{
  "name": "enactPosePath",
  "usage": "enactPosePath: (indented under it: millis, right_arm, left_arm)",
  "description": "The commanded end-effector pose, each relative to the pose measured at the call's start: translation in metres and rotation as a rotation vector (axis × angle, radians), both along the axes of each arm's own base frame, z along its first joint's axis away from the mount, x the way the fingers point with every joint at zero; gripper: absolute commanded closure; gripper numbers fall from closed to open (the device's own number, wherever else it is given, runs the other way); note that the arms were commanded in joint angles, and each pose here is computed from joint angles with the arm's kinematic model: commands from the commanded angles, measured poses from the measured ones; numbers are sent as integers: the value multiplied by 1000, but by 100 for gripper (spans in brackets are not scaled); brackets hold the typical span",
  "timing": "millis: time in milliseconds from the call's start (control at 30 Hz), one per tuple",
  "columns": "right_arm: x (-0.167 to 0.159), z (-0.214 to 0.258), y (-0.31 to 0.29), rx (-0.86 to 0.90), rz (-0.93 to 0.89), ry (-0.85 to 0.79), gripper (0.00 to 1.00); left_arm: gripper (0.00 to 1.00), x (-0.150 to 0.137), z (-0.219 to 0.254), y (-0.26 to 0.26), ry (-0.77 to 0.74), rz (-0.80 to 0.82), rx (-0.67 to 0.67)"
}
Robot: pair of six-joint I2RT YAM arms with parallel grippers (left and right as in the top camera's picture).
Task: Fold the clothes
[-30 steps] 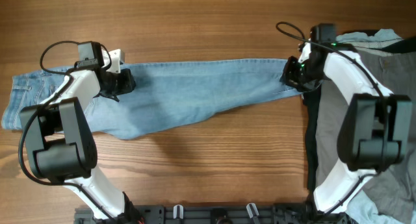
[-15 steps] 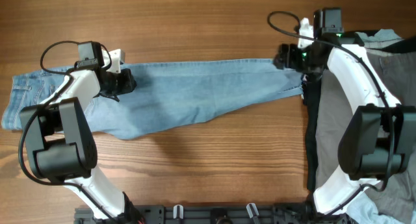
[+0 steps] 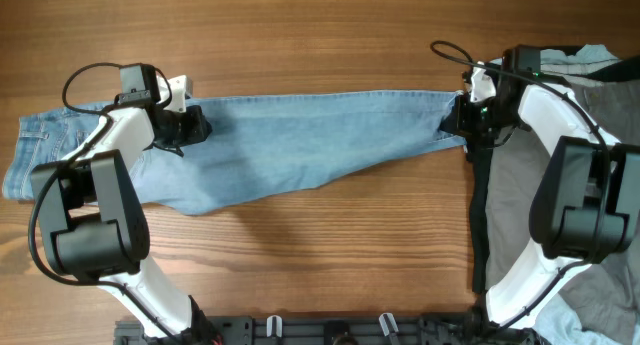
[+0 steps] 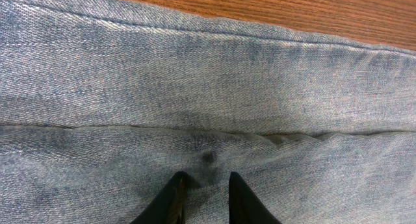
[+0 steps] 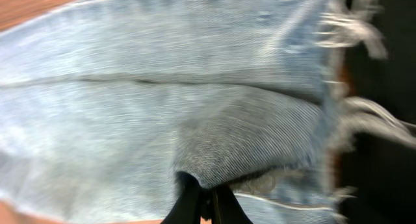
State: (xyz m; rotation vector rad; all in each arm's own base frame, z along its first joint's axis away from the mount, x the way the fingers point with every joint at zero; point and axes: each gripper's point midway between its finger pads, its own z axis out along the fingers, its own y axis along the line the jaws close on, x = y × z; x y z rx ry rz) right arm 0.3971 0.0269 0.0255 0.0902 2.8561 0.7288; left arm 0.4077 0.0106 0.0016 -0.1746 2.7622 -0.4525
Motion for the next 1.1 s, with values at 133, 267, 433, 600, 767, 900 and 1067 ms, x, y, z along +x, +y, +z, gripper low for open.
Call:
enactPosePath:
  millis: [133, 267, 433, 600, 767, 900, 1067]
  right_arm:
    - [-36, 168, 175, 432, 395, -334, 96]
    - [-75, 183, 287, 331, 509, -424, 77]
    - [-80, 162, 300, 117, 545, -508, 49]
    - [-33, 131, 195, -65, 363, -395, 36]
    - [-55, 87, 198, -127, 647, -345, 18]
    - [-51, 64, 215, -160, 841, -430, 23]
    - [-92, 47, 243, 33, 1021, -362, 47]
  left_arm:
    - [69, -16, -25, 0, 84, -5, 16]
    - [68, -11, 17, 10, 65, 38, 13]
    - [64, -14, 140, 48, -102, 158, 38]
    - [59, -44, 191, 33, -165, 141, 46]
    - [52, -60, 177, 0, -64, 62, 23]
    - [53, -61, 175, -7, -55, 42, 21]
    - [53, -63, 175, -7, -48, 42, 20]
